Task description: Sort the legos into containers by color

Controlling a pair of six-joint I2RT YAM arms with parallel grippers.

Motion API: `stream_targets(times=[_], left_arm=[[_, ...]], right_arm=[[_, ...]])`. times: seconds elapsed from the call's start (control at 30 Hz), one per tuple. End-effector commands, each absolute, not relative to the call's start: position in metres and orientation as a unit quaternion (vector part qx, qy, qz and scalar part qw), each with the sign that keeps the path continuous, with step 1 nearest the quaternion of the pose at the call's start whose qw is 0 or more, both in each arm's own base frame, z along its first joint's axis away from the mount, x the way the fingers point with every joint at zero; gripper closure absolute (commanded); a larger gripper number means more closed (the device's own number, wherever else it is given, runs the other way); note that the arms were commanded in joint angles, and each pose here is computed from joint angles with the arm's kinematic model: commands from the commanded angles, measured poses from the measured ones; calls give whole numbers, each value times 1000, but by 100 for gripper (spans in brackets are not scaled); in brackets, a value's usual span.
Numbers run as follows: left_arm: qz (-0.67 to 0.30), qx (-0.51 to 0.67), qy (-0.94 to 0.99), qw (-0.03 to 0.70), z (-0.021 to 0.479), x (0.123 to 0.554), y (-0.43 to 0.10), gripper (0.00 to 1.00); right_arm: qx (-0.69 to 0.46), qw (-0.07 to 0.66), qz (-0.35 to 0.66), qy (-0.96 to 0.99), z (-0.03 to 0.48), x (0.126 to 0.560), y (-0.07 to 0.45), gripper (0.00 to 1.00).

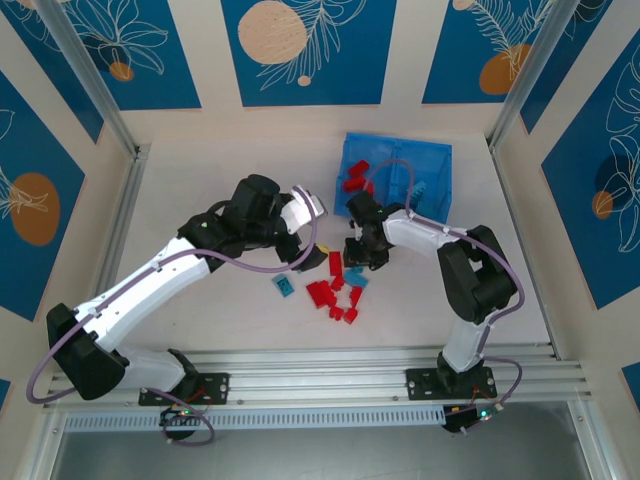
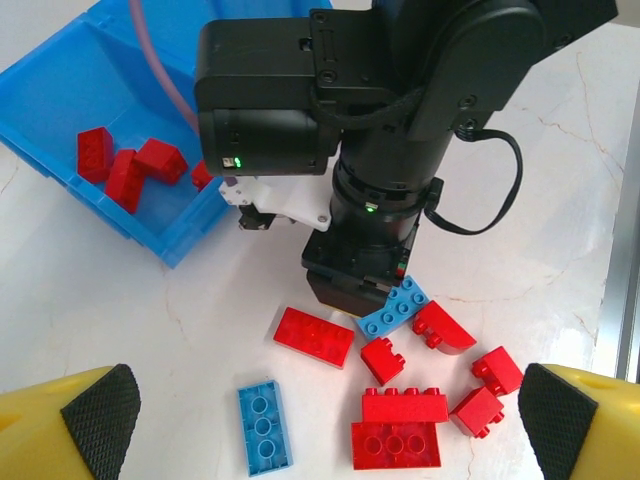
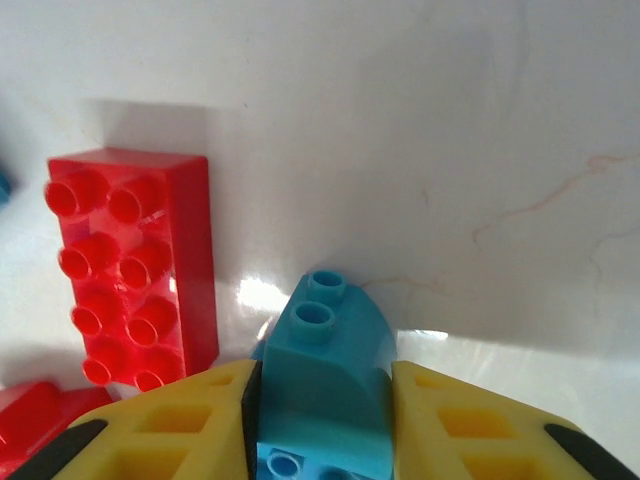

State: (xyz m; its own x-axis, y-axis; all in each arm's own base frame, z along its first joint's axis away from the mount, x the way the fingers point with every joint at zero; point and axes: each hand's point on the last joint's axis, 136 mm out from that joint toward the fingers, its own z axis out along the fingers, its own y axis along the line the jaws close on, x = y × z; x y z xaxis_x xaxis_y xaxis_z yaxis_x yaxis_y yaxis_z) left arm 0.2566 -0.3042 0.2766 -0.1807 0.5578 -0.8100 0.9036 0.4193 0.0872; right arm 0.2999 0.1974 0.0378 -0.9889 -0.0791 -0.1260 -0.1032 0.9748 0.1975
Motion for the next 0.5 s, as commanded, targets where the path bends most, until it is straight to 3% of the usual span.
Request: stream_targets(times=[0.0, 0.47], left_arm=[[-232, 500, 727, 409, 281, 253, -314, 0], [-262, 481, 715, 435, 298, 260, -331, 0]], right_arm=[[-36, 74, 100, 992, 53, 297, 190, 66], [47, 236, 109, 964, 175, 335, 116, 66]])
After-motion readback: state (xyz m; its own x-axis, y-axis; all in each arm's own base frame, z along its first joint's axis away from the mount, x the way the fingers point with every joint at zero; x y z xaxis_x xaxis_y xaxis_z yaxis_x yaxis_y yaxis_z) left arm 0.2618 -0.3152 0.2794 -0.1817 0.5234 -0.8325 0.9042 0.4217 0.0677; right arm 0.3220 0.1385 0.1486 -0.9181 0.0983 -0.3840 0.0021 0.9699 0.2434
